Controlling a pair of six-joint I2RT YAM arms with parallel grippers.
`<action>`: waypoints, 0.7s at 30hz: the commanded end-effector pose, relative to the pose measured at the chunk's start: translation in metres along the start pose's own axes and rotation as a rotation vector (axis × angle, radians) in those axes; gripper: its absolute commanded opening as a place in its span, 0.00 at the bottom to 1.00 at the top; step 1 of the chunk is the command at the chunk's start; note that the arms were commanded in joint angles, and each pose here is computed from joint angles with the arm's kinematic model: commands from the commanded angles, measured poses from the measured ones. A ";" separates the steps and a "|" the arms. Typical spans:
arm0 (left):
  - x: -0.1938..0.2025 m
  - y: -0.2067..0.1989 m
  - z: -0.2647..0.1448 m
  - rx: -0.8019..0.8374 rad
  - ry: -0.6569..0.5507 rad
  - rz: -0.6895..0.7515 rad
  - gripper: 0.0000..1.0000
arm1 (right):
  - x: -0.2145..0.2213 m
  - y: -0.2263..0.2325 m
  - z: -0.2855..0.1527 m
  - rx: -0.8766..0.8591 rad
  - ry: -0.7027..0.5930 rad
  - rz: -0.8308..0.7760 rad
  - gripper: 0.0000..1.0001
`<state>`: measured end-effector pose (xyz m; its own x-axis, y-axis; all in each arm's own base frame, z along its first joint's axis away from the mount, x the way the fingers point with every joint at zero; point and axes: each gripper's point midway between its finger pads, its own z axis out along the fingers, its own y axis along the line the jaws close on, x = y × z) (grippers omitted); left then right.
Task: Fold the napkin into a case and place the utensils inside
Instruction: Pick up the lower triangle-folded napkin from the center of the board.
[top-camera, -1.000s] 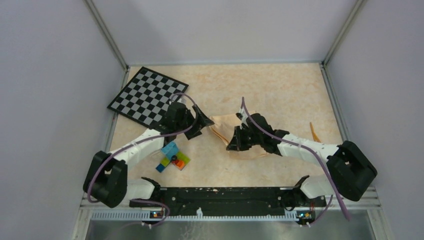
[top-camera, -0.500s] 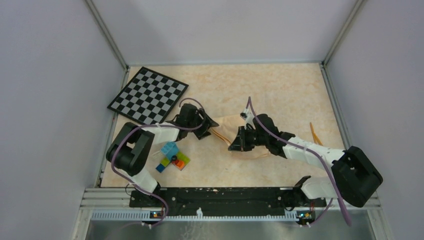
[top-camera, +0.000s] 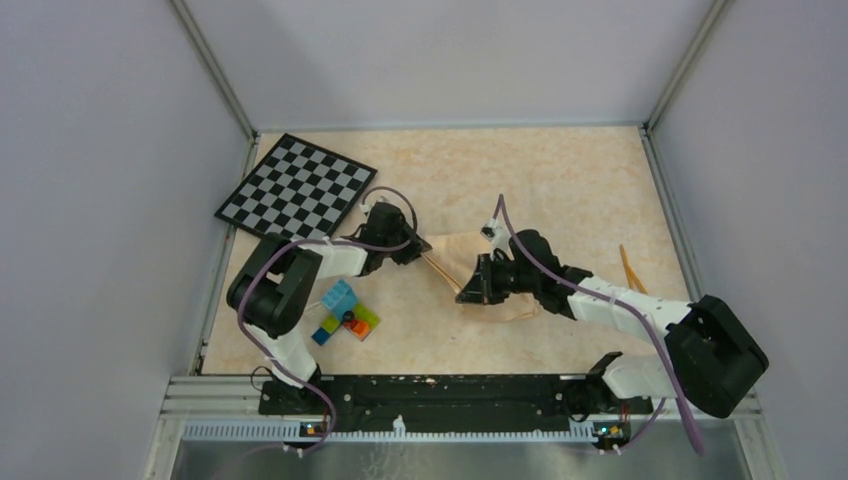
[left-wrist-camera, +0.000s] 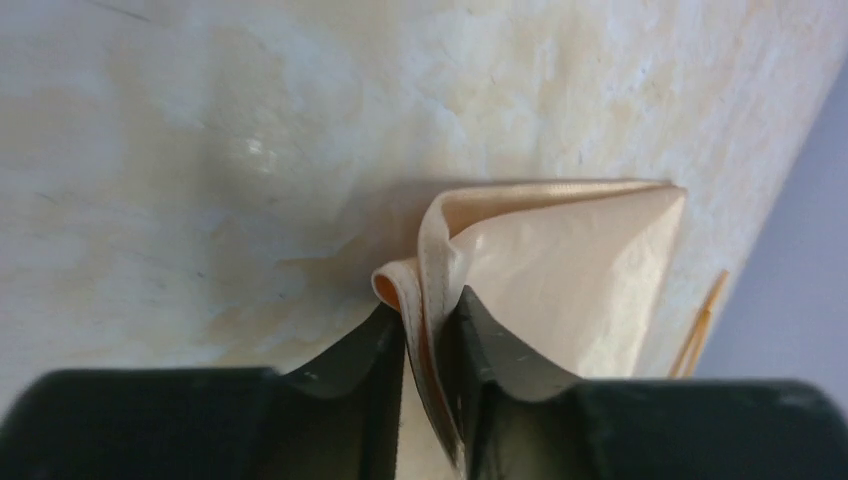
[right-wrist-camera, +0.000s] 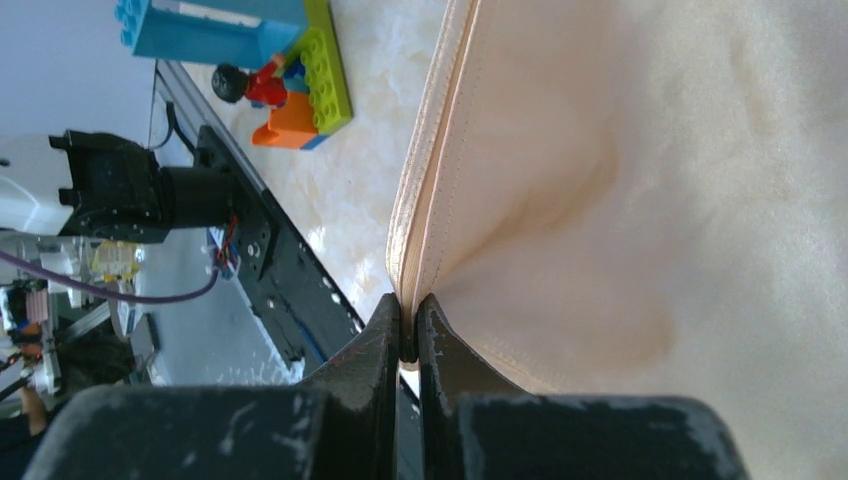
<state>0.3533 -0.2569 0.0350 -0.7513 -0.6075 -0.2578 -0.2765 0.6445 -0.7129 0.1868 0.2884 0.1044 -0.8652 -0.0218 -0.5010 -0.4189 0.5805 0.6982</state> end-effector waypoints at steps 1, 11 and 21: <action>-0.031 0.007 -0.001 -0.090 -0.133 0.130 0.26 | -0.003 0.009 0.001 -0.086 -0.015 -0.054 0.00; -0.077 0.036 -0.071 -0.420 -0.348 0.230 0.00 | 0.043 0.049 0.021 -0.336 0.125 -0.123 0.00; -0.053 0.038 -0.087 -0.520 -0.386 0.176 0.00 | 0.060 0.020 0.057 -0.138 0.143 -0.090 0.00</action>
<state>0.3253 -0.1756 0.0719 -0.6401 -0.5046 -0.5794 -0.4284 0.8604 -0.2760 0.1400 0.3314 0.0611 -0.8851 -0.1457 -0.4419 -0.4611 0.4019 0.7911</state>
